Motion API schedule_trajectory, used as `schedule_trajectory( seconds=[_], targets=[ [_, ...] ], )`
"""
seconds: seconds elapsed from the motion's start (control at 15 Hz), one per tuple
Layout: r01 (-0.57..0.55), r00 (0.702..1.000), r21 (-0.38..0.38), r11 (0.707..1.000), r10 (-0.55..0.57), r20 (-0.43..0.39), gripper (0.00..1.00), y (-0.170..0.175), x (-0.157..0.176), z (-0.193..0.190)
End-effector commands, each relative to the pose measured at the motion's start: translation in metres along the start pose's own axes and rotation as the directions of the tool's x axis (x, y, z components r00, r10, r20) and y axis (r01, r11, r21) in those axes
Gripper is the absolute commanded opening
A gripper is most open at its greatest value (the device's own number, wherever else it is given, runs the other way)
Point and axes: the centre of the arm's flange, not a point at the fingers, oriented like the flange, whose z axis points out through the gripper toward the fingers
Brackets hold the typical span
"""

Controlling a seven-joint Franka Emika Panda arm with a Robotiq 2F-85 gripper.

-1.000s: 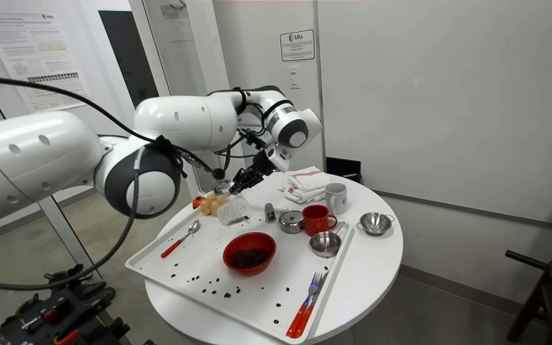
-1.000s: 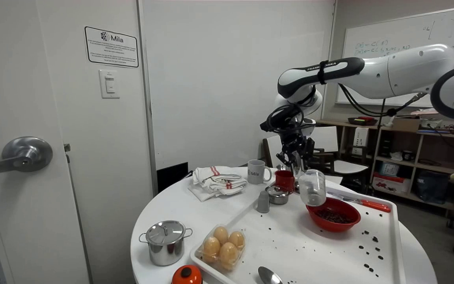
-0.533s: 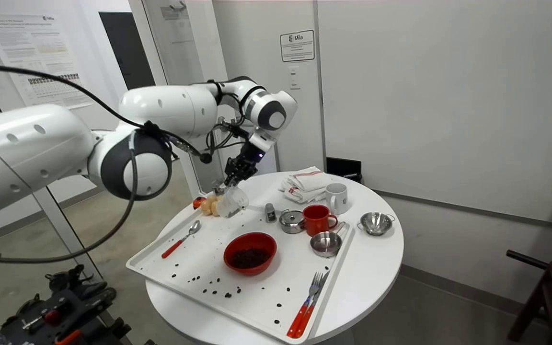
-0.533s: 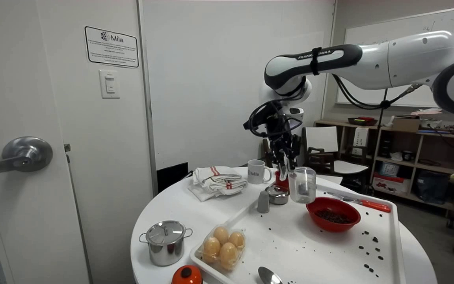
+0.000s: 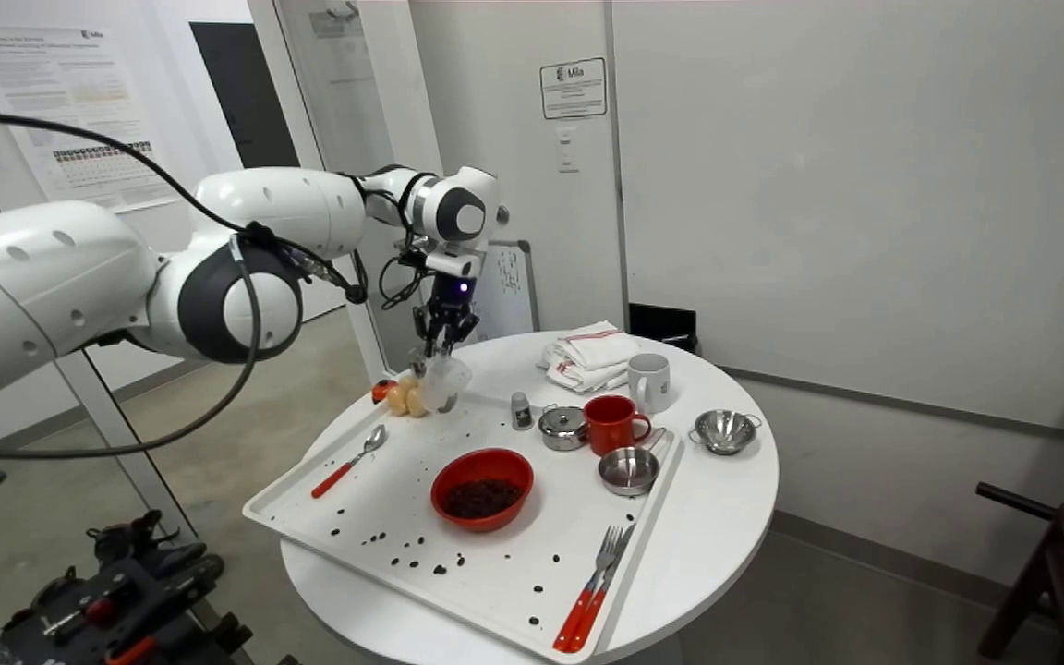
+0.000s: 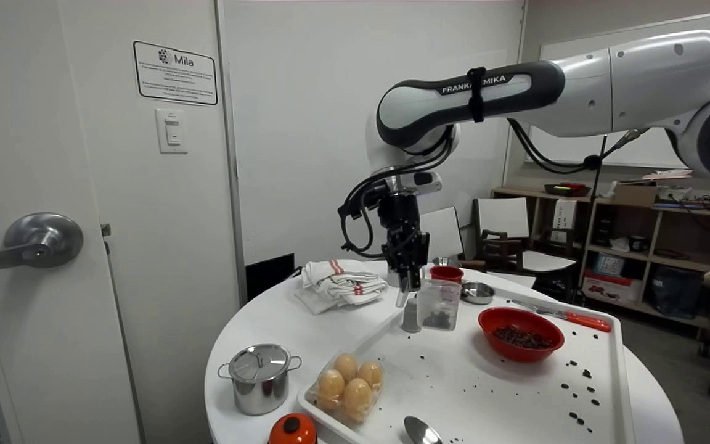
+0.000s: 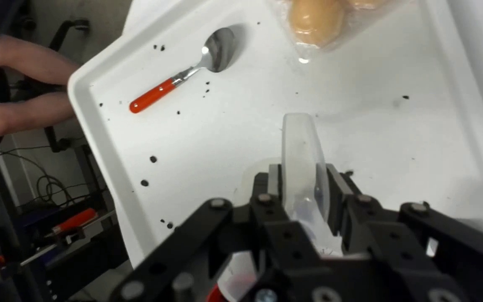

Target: Pour the contents in the clear jug into the red bowl

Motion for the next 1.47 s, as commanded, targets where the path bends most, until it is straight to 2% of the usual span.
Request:
schedule_trajectory(
  seconds=[0.0,0.2,0.47,0.8,1.4],
  targets=[
    [-0.136,0.990,0.145,0.980,0.140,-0.018,0.11,-0.001,0.001,-0.001],
    [-0.250,0.966,0.234,0.940,0.259,-0.011,0.11,-0.009,0.010,-0.001],
    [-0.357,0.925,0.266,0.896,0.379,-0.034,0.11,-0.014,0.018,0.012],
    [-0.427,0.889,0.240,0.872,0.454,-0.067,0.11,-0.016,0.022,0.030],
    [-0.479,0.859,0.203,0.854,0.504,-0.089,0.12,-0.023,0.027,0.054]
  ],
)
